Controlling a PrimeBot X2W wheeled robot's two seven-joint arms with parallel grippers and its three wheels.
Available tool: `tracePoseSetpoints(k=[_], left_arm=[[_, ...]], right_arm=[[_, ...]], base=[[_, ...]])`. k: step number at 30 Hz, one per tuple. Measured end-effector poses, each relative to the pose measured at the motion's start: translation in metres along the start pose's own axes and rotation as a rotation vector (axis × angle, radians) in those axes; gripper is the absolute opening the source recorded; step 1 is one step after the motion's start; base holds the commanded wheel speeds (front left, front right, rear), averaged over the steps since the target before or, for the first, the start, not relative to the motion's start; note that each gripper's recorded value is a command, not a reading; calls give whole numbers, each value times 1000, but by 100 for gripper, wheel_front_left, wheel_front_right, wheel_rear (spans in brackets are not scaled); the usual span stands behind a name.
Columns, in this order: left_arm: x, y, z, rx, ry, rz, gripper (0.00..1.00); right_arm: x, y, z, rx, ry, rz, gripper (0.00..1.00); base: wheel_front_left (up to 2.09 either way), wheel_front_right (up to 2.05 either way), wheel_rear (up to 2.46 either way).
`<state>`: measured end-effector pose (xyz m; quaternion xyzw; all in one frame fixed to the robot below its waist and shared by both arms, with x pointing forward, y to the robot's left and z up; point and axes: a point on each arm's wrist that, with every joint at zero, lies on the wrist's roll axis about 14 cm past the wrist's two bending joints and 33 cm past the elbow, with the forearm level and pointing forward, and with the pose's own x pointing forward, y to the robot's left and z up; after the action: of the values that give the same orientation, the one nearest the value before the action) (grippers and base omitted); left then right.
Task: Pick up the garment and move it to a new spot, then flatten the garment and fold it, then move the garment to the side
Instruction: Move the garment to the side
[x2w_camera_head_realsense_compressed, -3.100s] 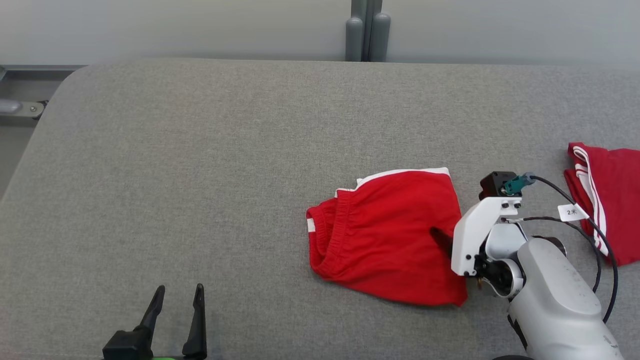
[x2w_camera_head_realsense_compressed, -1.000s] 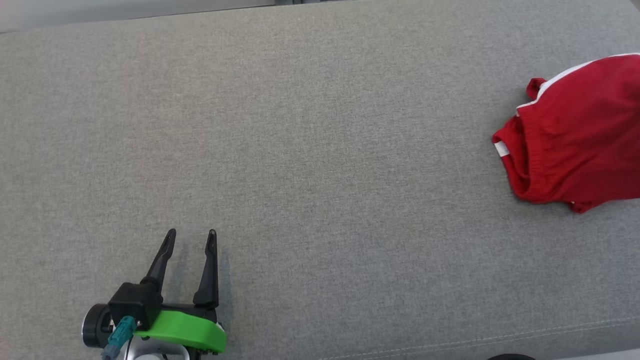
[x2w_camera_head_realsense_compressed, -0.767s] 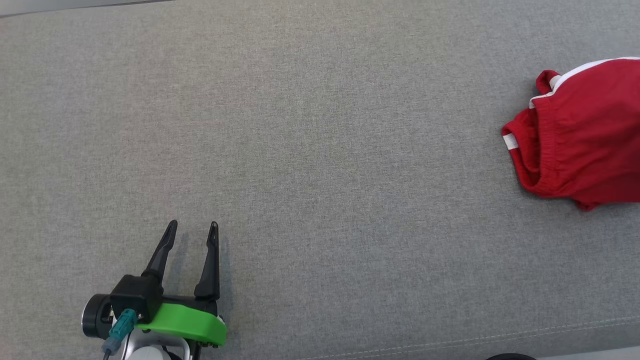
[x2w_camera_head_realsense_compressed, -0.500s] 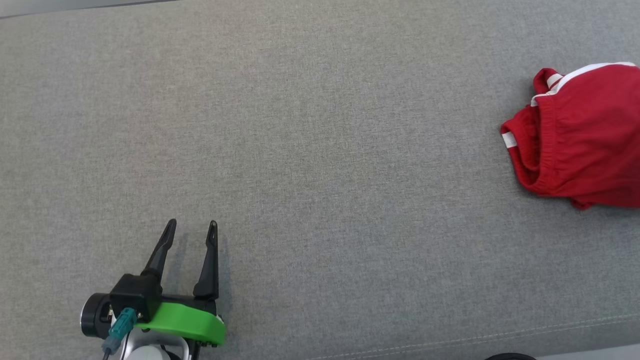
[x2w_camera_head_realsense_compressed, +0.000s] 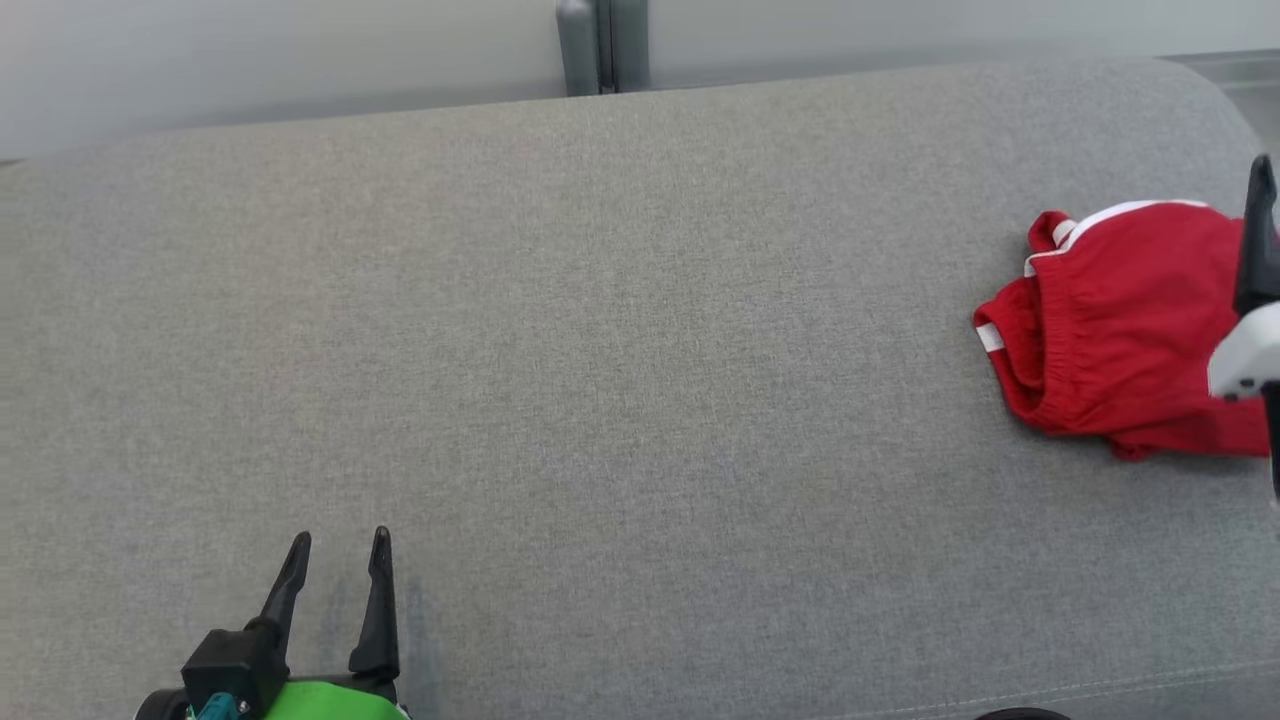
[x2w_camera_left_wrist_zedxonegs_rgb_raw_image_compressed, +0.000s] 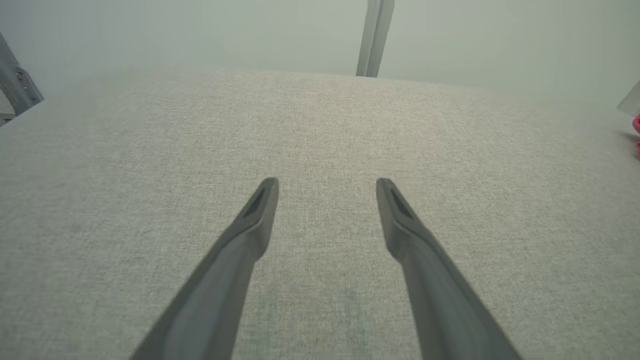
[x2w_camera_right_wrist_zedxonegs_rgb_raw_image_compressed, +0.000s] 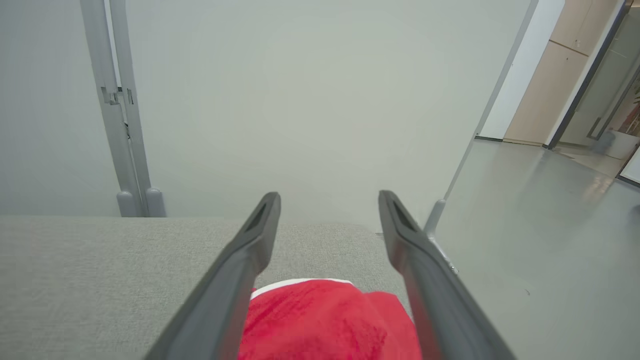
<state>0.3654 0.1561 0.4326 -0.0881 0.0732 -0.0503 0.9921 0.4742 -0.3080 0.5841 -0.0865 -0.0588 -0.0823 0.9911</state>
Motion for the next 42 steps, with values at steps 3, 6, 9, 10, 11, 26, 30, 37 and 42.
tracePoseSetpoints(k=[3,6,9,10,11,26,30,37,42], left_arm=[[-12,11,3,-5,-12,44,100],[-27,21,1,-6,-7,84,100],[-37,36,6,-2,-26,131,100],[-40,39,8,0,-34,140,100],[-42,42,12,3,-45,147,100],[-32,30,46,22,-147,94,100],[-22,24,43,18,-132,75,100],[-21,22,37,6,-116,69,100],[-22,23,36,2,-112,71,100]], right_arm=[[-26,4,3,46,-26,8,100],[-52,22,-3,130,-30,34,100],[-76,38,-16,127,-17,70,100],[-82,46,-20,126,-14,85,100],[-88,56,-24,141,-5,102,100],[-118,115,-42,142,29,219,100],[-117,112,-47,134,43,208,100],[-118,109,-54,129,66,198,100],[-117,111,-58,127,78,203,100]], base=[[0,0,0],[0,0,0],[0,0,0],[0,0,0],[0,0,0],[0,0,0],[0,0,0],[0,0,0],[0,0,0]])
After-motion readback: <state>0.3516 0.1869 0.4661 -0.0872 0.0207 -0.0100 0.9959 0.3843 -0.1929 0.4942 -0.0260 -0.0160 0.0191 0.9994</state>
